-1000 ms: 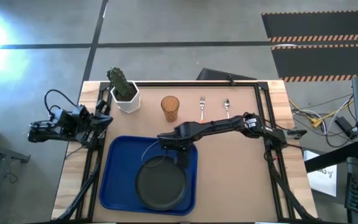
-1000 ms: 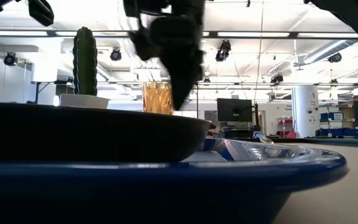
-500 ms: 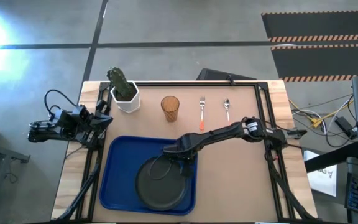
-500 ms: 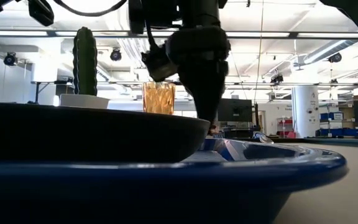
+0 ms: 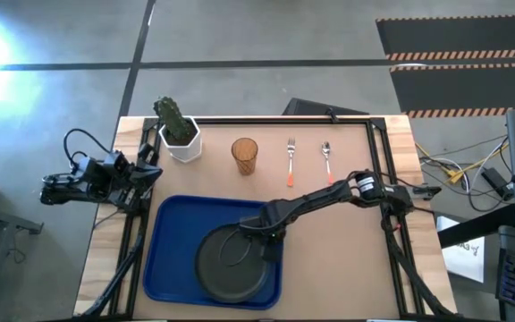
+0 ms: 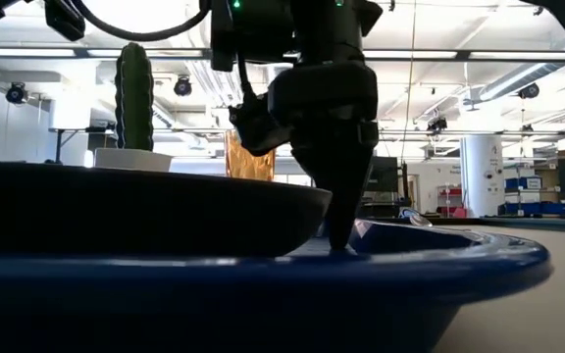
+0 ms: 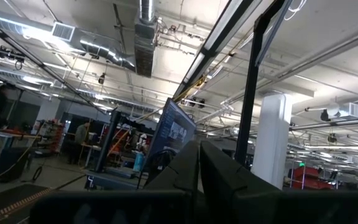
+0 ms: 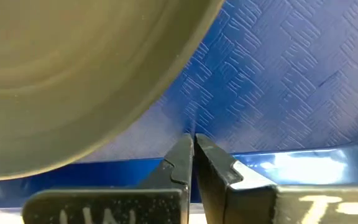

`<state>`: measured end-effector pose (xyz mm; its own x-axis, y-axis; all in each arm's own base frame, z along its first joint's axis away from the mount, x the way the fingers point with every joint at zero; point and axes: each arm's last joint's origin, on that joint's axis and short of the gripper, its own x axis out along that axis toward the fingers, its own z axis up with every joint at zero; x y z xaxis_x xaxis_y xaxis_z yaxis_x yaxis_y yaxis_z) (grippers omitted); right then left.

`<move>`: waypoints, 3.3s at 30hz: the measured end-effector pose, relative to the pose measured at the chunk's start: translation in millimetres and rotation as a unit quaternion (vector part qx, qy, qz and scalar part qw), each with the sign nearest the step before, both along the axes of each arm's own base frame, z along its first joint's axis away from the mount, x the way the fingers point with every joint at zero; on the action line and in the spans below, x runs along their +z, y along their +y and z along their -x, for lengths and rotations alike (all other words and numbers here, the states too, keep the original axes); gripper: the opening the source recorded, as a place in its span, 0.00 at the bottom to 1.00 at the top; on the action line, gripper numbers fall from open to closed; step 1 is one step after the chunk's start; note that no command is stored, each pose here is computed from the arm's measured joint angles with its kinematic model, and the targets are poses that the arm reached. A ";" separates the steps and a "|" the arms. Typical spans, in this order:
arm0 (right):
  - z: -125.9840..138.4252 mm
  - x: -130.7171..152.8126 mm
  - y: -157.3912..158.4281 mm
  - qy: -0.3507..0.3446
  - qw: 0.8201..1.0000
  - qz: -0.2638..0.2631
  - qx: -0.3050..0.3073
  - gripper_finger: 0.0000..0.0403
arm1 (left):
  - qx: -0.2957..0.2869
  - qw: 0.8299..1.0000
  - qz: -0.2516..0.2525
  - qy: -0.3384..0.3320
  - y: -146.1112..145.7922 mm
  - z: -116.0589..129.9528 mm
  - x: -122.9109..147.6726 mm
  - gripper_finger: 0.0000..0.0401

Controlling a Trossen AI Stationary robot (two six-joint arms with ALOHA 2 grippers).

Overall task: Pick and place plate/cup/fork/spoon on tray
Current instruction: Adjust the blue serving tray, then put the brown cup on the blue serving tray to the left side of the black plate

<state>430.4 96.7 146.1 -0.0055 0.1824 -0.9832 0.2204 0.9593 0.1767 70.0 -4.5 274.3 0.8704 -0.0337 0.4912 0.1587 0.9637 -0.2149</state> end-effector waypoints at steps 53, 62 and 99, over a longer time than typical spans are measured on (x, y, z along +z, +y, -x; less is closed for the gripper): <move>132.9 7.4 12.1 -0.052 0.986 -0.023 -0.156 0.02 | 0.014 1.000 0.002 0.001 0.8 -0.1 -0.2 0.00; 150.0 -1.0 23.4 -0.004 0.992 -0.027 -0.127 0.02 | 0.015 1.000 0.003 0.001 0.9 -0.1 -0.2 0.00; 172.8 245.3 -13.5 -0.444 0.867 0.148 -0.170 0.02 | 0.150 0.892 -0.113 0.412 -0.6 -111.7 54.2 0.37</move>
<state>257.6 83.2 391.4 0.7819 -0.2362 -0.5769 0.4032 0.8975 0.1789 181.8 -5.1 328.5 0.9190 0.2443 -0.3095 -0.2358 0.9696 0.0651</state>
